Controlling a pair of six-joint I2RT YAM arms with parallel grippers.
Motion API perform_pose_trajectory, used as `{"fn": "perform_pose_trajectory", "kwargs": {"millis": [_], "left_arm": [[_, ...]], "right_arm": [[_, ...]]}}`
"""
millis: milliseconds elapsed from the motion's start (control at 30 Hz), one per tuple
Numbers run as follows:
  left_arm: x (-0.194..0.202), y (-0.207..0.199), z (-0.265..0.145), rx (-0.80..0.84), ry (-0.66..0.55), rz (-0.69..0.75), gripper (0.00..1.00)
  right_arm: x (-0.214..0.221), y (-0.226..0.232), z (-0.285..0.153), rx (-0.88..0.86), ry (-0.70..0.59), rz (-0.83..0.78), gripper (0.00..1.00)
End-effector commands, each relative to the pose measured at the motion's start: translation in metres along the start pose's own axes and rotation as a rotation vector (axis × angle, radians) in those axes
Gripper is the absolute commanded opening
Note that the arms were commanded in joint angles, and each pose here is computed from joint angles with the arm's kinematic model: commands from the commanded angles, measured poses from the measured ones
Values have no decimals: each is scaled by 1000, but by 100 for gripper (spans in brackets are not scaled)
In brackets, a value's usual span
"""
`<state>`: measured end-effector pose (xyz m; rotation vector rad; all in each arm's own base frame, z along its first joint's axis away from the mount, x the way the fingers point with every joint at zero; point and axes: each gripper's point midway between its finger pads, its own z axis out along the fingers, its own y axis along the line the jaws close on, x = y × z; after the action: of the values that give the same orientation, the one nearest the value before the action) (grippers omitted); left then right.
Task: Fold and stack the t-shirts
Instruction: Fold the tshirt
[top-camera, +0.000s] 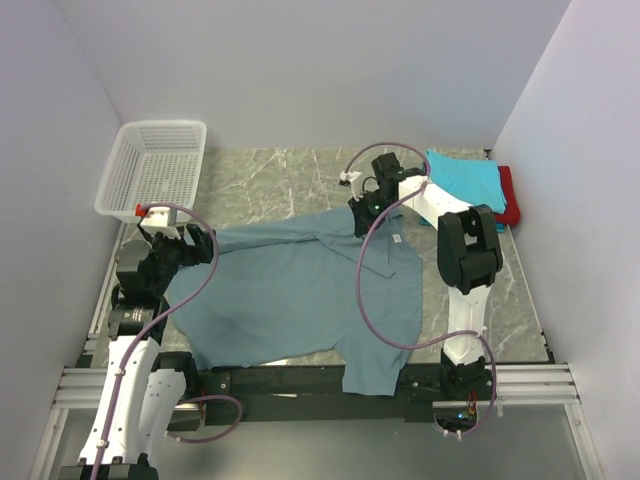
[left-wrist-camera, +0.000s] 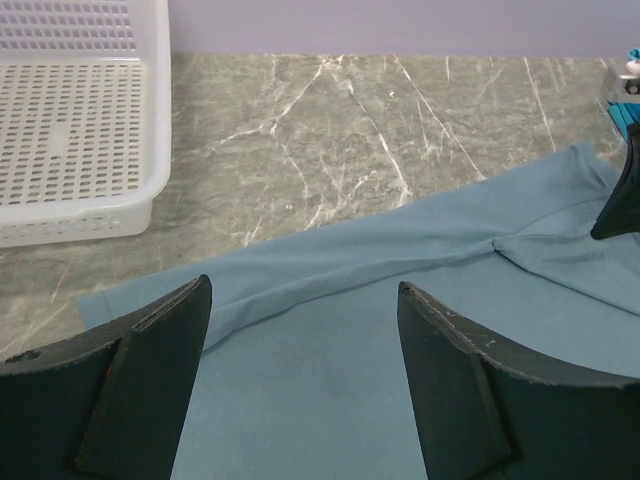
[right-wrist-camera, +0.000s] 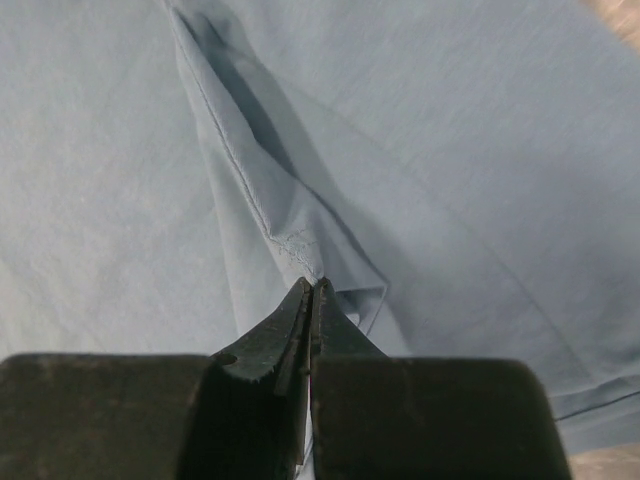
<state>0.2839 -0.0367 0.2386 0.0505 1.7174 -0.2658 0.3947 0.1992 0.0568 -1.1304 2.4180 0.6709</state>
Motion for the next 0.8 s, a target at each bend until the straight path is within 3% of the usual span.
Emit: {"fn": "perform_pose_trajectory", "kwargs": {"millis": [0,767], "left_arm": [[-14,-6,0,31,-39,29,80],[-10,-6,2,34,-20,25,81]], "right_arm": [[-15,8,-19,34,-54,-66,0],[-2,32,-25,25,-51,-102,0]]}}
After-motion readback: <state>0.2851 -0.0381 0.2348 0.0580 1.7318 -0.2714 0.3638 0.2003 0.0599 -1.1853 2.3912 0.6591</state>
